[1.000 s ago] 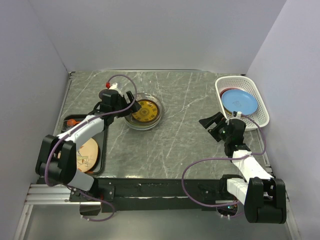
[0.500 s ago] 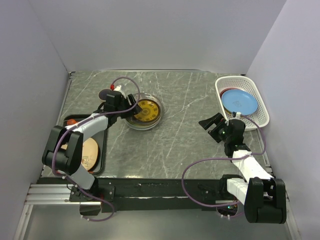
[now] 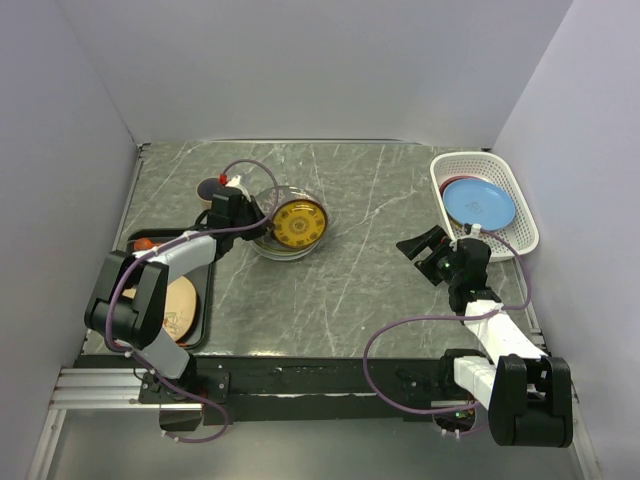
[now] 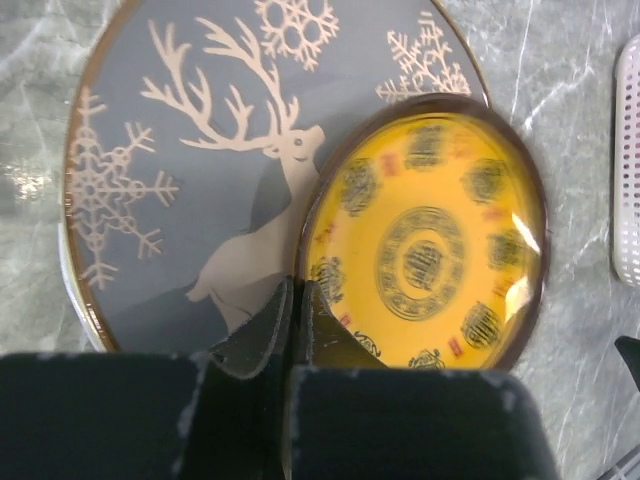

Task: Place the plates into the plastic bin on the countertop
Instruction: Pick up the plate at the center of the board.

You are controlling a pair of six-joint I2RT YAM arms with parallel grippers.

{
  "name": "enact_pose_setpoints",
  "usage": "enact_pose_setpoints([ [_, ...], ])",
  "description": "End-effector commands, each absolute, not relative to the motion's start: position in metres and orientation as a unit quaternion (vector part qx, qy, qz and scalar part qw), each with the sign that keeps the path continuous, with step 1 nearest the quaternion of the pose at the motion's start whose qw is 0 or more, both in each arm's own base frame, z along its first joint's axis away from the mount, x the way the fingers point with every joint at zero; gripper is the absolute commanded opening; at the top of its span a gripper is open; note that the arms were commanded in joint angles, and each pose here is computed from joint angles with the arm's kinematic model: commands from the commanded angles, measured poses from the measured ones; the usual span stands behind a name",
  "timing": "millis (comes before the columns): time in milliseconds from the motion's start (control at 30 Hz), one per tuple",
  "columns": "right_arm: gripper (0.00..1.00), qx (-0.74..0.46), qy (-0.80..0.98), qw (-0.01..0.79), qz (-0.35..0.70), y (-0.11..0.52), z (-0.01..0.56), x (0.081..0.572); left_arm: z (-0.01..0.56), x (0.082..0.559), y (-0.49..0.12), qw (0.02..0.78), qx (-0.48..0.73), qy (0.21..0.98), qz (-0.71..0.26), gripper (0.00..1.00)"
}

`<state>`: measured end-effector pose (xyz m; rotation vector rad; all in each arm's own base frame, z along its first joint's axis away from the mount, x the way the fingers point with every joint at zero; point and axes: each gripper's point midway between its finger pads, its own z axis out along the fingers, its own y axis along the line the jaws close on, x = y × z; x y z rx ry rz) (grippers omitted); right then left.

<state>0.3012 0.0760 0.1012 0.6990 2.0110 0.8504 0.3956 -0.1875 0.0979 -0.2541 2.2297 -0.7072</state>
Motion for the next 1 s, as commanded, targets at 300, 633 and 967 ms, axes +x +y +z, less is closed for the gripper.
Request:
enact_pose_setpoints([
  [300,1.00,0.264,0.783,0.432,0.362,0.082,0.116,0.304,0.120,0.386,-0.179,0.408,-0.097,0.861,-0.288,0.01],
  [633,1.00,0.232,0.772,0.448,0.387,0.090,0.128,0.296,0.161,0.374,-0.194,0.423,-0.078,0.829,-0.357,0.01],
  [967,1.00,0.206,0.763,0.450,0.415,0.100,0.137,0.290,0.172,0.356,-0.202,0.422,-0.065,0.812,-0.398,0.01],
])
